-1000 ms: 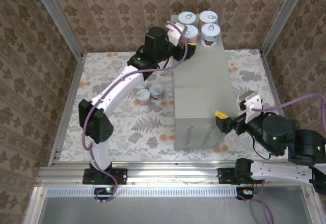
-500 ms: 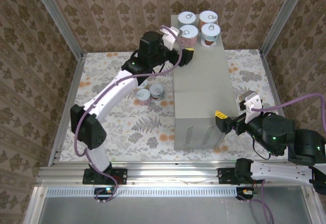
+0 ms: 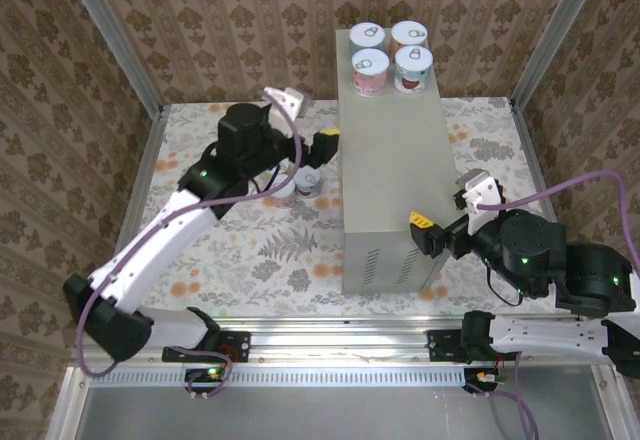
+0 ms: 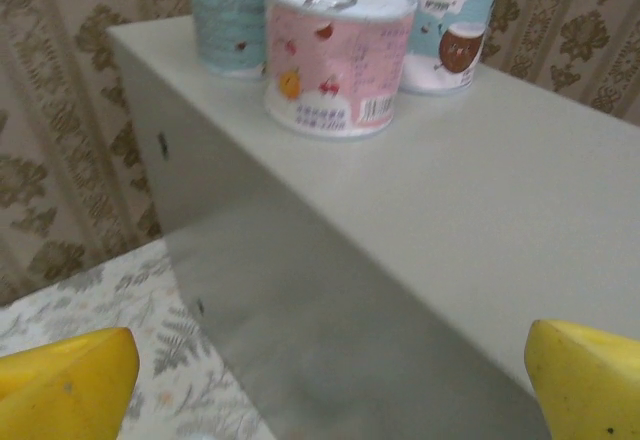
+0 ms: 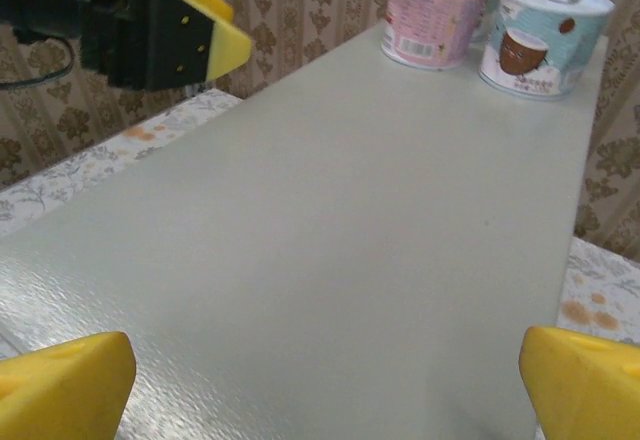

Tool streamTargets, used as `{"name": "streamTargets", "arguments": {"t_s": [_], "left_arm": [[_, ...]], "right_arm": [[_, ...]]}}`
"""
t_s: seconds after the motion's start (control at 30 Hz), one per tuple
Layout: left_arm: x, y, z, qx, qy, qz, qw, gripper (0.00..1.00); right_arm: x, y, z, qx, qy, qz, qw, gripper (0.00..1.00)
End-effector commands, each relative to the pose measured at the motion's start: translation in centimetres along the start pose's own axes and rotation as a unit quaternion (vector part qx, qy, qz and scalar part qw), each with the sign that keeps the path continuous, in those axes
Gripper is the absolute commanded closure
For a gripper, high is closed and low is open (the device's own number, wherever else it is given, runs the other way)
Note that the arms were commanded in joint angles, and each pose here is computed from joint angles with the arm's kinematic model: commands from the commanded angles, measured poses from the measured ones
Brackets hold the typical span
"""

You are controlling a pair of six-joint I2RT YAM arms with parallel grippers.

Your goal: Place and organize the canned foods onto the counter

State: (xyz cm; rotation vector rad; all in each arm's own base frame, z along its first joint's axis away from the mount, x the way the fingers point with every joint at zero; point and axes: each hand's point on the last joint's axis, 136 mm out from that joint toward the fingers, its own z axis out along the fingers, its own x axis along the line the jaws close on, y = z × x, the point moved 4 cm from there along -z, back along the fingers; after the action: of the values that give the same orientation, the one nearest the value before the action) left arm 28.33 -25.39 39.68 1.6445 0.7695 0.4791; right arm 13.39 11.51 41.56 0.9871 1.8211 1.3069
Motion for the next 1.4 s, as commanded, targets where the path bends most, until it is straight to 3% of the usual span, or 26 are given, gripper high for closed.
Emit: {"name": "streamTargets", "arguments": {"t_s": [0.0,0.2,0.53,0.7,0.93,1.37], "left_arm": [[1.4,-2.5,-2.0,0.031,0.054,-0.030,0.998,0.00],[3.0,-7.5,-3.9,0.085,0.109,-0.051,0.989,0.00],[4.8,-15.2,-3.9,0.169,0.167,-0.086,0.968,0.00],[5.6,-19.0,-2.4,0.220,0.178,-0.096,0.954,0.00],[6.9,-22.5,0.2,0.251,0.187,-0.117,0.942,0.00],[10.4,-27.3,4.1,0.293,0.180,-0.133,0.930,0.08]], "right_arm": [[1.0,1.7,0.4,-0.002,0.019,-0.010,1.000,0.00],[3.5,3.6,1.9,0.024,0.047,-0.025,0.998,0.00],[8.7,5.0,4.6,0.075,0.119,-0.051,0.989,0.00],[10.7,4.9,5.9,0.112,0.134,-0.066,0.982,0.00],[12.5,4.2,6.9,0.123,0.155,-0.058,0.978,0.00],[12.2,3.1,7.0,0.127,0.145,-0.045,0.980,0.00]]}}
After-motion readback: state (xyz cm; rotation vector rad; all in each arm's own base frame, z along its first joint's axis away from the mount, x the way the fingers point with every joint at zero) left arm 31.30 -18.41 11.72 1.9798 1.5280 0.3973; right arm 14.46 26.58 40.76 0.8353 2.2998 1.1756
